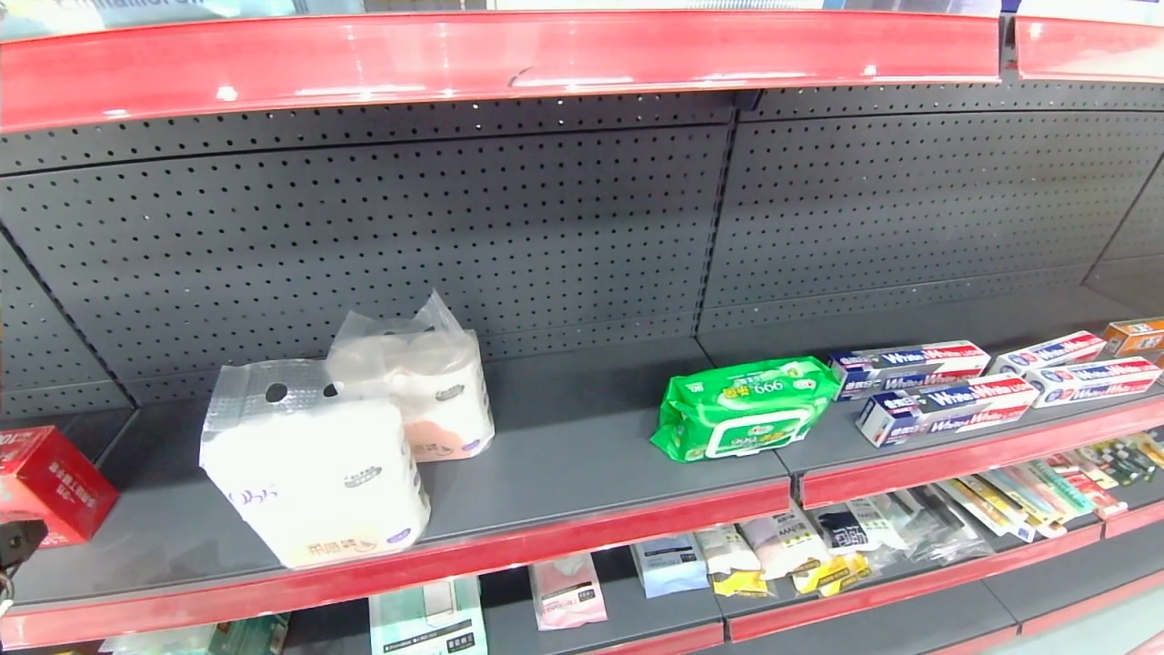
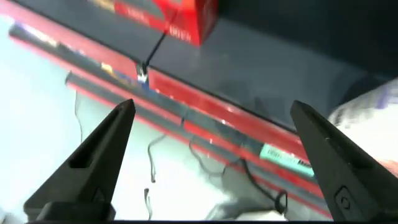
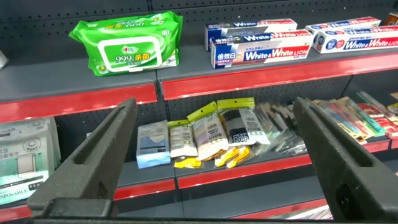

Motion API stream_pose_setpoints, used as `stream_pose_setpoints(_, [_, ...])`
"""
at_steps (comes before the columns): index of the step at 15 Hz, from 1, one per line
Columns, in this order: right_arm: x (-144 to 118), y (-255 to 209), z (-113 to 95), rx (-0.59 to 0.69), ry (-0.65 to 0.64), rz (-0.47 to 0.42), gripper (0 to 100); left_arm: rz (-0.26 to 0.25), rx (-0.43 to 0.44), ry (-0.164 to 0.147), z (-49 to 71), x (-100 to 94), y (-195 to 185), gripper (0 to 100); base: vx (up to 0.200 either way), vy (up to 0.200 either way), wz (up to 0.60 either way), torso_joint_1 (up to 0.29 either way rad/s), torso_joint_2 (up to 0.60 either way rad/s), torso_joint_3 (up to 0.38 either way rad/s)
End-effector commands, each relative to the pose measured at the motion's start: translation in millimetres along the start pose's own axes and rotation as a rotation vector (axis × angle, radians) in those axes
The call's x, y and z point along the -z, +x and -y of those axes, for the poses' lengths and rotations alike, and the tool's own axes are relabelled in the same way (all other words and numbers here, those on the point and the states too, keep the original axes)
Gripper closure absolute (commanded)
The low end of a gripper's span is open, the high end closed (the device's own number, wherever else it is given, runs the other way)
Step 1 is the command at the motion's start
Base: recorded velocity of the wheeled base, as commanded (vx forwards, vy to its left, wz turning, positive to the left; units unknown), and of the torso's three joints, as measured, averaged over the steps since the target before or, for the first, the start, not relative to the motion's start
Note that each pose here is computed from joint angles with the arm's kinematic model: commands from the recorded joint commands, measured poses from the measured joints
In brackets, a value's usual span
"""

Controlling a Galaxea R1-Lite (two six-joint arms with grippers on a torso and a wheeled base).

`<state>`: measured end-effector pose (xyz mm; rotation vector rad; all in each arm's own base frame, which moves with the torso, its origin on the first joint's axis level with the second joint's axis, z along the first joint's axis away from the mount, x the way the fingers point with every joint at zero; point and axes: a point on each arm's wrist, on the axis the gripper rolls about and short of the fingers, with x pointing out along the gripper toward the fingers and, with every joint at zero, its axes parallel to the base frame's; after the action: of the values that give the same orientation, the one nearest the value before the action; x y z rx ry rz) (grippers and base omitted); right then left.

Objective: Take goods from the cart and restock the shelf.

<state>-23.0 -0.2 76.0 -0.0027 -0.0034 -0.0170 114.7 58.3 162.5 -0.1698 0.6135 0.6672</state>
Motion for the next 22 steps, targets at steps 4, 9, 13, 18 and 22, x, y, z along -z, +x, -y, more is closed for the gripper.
stream_pose_setpoints(4, [0, 0, 0, 0.0, 0.0, 0.0, 0, -0.239, 0.004, 0.03, 9.7, 2.8, 63, 0, 0.0, 0.0, 0.0, 0.0, 0.0, 0.0])
stream_pose_setpoints(9, [0, 0, 0, 0.0, 0.0, 0.0, 0, -0.316, 0.06, 0.055, 20.9, 2.3, 86, 0, 0.0, 0.0, 0.0, 0.0, 0.0, 0.0])
stream_pose_setpoints(13, [0, 0, 0, 0.0, 0.0, 0.0, 0, -0.322, 0.156, 0.057, 32.1, -2.2, 99, 0, 0.0, 0.0, 0.0, 0.0, 0.0, 0.0])
stream_pose_setpoints(18, [0, 0, 0, 0.0, 0.0, 0.0, 0, -0.36, 0.151, 0.059, 35.8, -3.5, 116, 0, 0.0, 0.0, 0.0, 0.0, 0.0, 0.0])
stream_pose_setpoints(22, [0, 0, 0, 0.0, 0.0, 0.0, 0, -0.376, 0.178, 0.063, 44.9, -5.6, 127, 0, 0.0, 0.0, 0.0, 0.0, 0.0, 0.0])
